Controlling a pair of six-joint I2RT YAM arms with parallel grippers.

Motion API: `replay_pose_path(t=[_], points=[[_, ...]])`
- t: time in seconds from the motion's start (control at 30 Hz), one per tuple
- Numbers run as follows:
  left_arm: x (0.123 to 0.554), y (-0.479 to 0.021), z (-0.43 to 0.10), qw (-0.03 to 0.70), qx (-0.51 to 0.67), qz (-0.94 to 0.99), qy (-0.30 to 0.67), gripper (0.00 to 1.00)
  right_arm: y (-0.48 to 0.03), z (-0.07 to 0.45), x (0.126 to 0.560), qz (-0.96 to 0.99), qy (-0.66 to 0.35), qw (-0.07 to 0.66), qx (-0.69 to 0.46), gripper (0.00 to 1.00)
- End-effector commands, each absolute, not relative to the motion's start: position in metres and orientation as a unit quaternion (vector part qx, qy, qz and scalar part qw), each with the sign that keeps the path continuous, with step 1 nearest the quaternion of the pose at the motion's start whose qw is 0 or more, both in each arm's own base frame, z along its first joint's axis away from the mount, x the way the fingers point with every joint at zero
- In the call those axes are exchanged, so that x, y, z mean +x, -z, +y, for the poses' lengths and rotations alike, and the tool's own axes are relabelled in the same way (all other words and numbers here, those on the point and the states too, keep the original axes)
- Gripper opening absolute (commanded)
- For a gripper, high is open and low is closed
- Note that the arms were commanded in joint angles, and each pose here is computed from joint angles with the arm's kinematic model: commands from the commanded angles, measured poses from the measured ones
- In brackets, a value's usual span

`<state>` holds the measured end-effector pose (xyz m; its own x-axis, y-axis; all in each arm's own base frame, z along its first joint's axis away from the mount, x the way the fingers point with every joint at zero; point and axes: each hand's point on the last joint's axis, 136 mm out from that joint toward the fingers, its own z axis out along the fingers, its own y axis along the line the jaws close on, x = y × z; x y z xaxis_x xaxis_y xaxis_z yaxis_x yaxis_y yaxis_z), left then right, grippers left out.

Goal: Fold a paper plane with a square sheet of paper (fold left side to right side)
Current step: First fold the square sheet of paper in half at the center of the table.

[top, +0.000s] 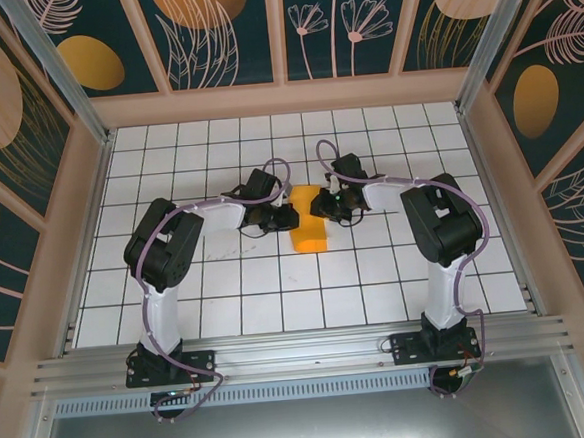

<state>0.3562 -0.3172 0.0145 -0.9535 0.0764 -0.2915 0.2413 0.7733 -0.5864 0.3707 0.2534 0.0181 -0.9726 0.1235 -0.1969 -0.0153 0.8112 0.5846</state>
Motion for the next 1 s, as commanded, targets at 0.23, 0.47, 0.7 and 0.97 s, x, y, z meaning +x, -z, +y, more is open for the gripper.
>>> replay_pose_path(t=[0.23, 0.47, 0.7, 0.97], points=[[0.353, -0.041, -0.279, 0.163, 0.066, 0.928, 0.329, 0.13, 0.028, 0.229, 0.343, 0.971, -0.229, 0.058, 0.039, 0.25], [0.363, -0.074, -0.317, 0.175, 0.101, 0.892, 0.405, 0.13, 0.026, 0.234, 0.344, 0.97, -0.235, 0.06, 0.036, 0.25], [0.369, -0.047, -0.343, 0.148, 0.115, 0.894, 0.407, 0.13, 0.024, 0.236, 0.344, 0.969, -0.236, 0.06, 0.033, 0.25], [0.364, -0.017, -0.336, 0.129, 0.103, 0.909, 0.382, 0.13, 0.022, 0.239, 0.345, 0.968, -0.243, 0.062, 0.028, 0.25]])
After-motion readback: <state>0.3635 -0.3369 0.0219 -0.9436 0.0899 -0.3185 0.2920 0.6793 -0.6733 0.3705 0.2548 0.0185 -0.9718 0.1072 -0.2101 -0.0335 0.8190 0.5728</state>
